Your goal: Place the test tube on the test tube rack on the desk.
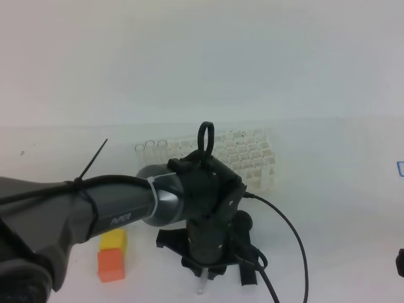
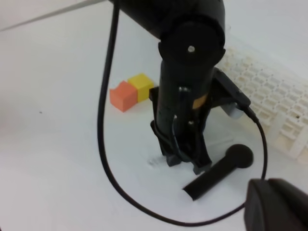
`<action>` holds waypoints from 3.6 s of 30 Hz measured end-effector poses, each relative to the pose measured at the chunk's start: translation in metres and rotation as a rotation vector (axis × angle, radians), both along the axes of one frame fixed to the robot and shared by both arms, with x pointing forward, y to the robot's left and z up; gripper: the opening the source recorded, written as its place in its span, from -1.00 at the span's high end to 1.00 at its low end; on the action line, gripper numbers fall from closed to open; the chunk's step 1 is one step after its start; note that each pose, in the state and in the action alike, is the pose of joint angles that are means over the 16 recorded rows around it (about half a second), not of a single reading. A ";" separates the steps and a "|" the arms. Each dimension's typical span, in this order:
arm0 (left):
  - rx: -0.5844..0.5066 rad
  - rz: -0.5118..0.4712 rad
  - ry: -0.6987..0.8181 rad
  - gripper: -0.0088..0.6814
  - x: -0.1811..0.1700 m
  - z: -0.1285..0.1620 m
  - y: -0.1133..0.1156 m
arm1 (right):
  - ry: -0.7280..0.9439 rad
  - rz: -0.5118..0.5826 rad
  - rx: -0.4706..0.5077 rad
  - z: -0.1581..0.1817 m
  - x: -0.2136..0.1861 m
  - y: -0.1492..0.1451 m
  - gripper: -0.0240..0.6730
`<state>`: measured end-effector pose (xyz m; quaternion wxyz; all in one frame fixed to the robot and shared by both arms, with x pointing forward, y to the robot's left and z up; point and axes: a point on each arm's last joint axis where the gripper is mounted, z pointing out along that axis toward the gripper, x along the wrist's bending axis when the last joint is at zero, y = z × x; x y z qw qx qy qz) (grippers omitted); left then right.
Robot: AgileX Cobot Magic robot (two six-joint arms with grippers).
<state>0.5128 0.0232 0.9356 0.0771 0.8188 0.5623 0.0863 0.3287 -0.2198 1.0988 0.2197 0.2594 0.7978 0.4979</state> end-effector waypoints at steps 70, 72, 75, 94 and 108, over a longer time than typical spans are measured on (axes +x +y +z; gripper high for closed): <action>-1.269 -0.779 -0.788 0.69 -0.147 0.063 0.069 | -0.046 0.100 0.274 0.005 0.046 0.037 0.16; -1.277 -0.735 -0.809 0.71 -0.148 0.058 0.076 | -0.021 0.117 0.269 0.000 0.050 0.040 0.10; -1.287 -0.682 -0.833 0.73 -0.151 0.053 0.086 | 0.012 0.154 0.266 -0.005 0.053 0.046 0.00; -1.318 -0.683 -0.779 0.71 -0.161 0.045 0.093 | 0.132 0.378 0.277 -0.040 0.078 0.076 -0.36; -1.327 -0.668 -0.749 0.69 -0.161 0.044 0.093 | 0.176 0.456 0.301 -0.044 0.090 0.088 -0.35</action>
